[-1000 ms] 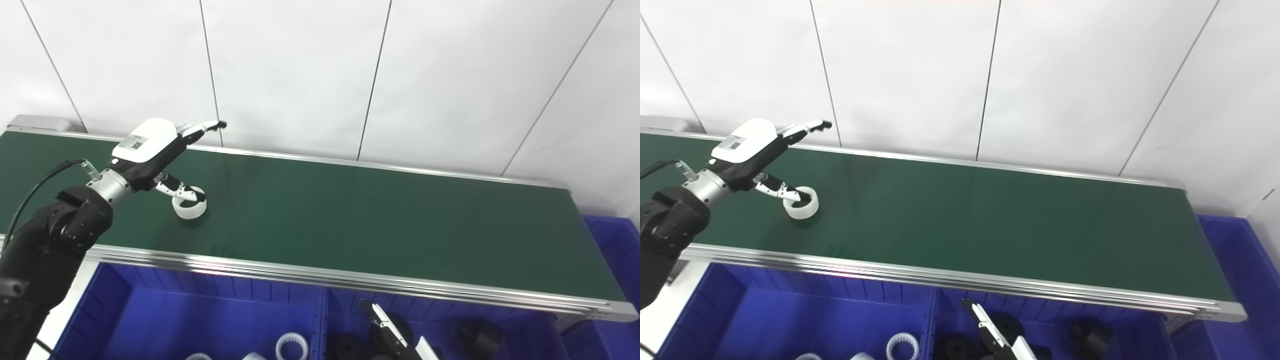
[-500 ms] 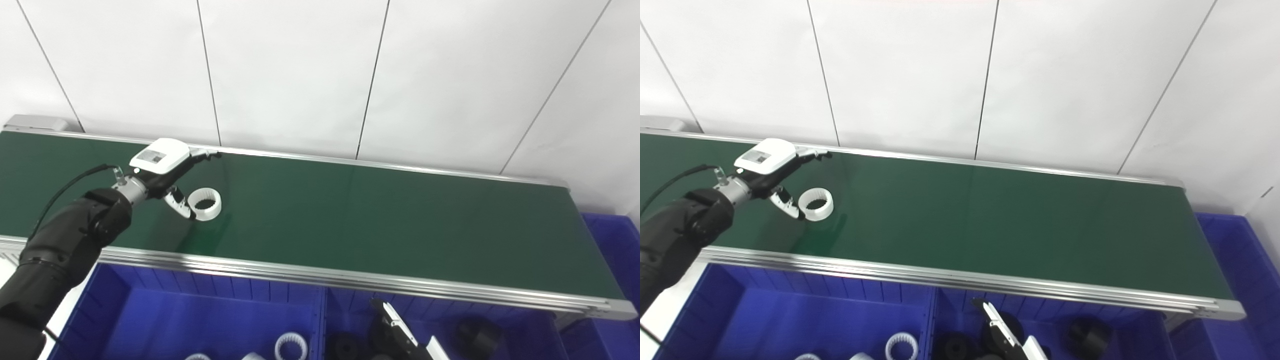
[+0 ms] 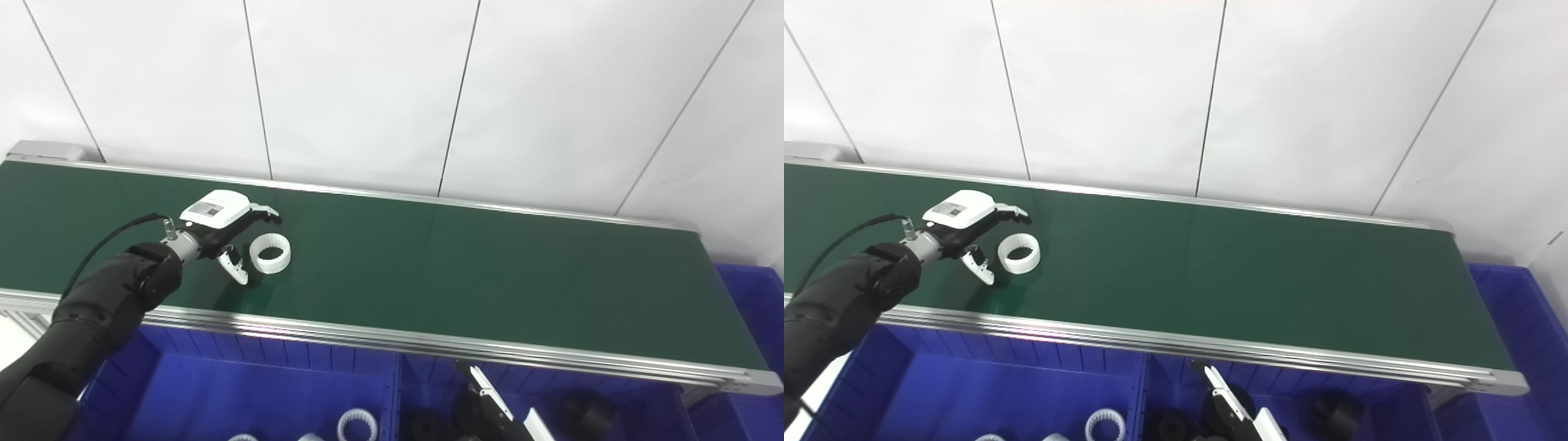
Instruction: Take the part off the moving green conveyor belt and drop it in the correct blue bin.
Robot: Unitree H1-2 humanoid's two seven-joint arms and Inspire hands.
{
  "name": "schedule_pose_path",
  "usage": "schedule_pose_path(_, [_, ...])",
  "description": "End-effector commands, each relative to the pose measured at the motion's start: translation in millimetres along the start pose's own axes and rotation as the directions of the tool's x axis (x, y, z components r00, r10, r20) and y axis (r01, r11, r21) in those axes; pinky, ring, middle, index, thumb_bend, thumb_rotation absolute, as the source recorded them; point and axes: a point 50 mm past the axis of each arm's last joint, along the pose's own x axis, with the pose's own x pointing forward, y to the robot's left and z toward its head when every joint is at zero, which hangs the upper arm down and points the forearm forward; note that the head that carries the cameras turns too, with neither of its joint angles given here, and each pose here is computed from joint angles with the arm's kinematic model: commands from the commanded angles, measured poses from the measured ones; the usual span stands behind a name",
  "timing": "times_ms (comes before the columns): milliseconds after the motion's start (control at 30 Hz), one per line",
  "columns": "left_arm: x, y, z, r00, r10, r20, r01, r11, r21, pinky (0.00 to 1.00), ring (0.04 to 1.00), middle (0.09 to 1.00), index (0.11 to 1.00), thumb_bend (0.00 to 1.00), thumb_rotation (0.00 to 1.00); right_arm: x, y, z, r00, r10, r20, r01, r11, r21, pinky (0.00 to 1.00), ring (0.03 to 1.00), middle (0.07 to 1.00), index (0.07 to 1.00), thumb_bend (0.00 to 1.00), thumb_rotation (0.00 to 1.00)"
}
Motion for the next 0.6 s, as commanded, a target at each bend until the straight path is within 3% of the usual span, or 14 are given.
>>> schedule_pose_path(0, [12.7, 25.6, 4.7, 0.996, 0.090, 0.006, -0.090, 0.996, -0.019, 0.62, 0.681, 0.715, 0.726, 0.98, 0.10, 2.8, -6.8, 11.2, 0.998, -0.029, 0.047, 0.029, 1.000, -0.003, 0.93, 0.978, 1.000, 0.980, 0.44, 1.00])
schedule_pose_path(167, [21.2, 4.7, 24.6, 0.999, 0.039, -0.030, -0.042, 0.991, -0.128, 0.60, 0.691, 0.731, 0.725, 0.95, 0.17, 2.8, -8.9, 12.1, 0.998, -0.034, 0.048, 0.034, 0.999, 0.001, 0.93, 0.975, 0.999, 0.977, 0.42, 1.00])
schedule_pose_path(300, [31.5, -5.5, 46.7, 1.000, 0.005, -0.002, -0.006, 0.984, -0.179, 0.60, 0.680, 0.727, 0.720, 0.93, 0.23, 2.4, -9.9, 12.3, 0.998, -0.037, 0.048, 0.037, 0.999, 0.000, 0.92, 0.970, 0.997, 0.975, 0.42, 1.00])
schedule_pose_path(567, [48.5, -13.6, 94.4, 0.998, -0.066, 0.010, 0.067, 0.979, -0.191, 0.48, 0.562, 0.638, 0.663, 0.88, 0.13, 5.6, -9.5, 14.0, 0.998, -0.039, 0.053, 0.039, 0.999, -0.005, 0.93, 0.974, 0.997, 0.977, 0.40, 1.00])
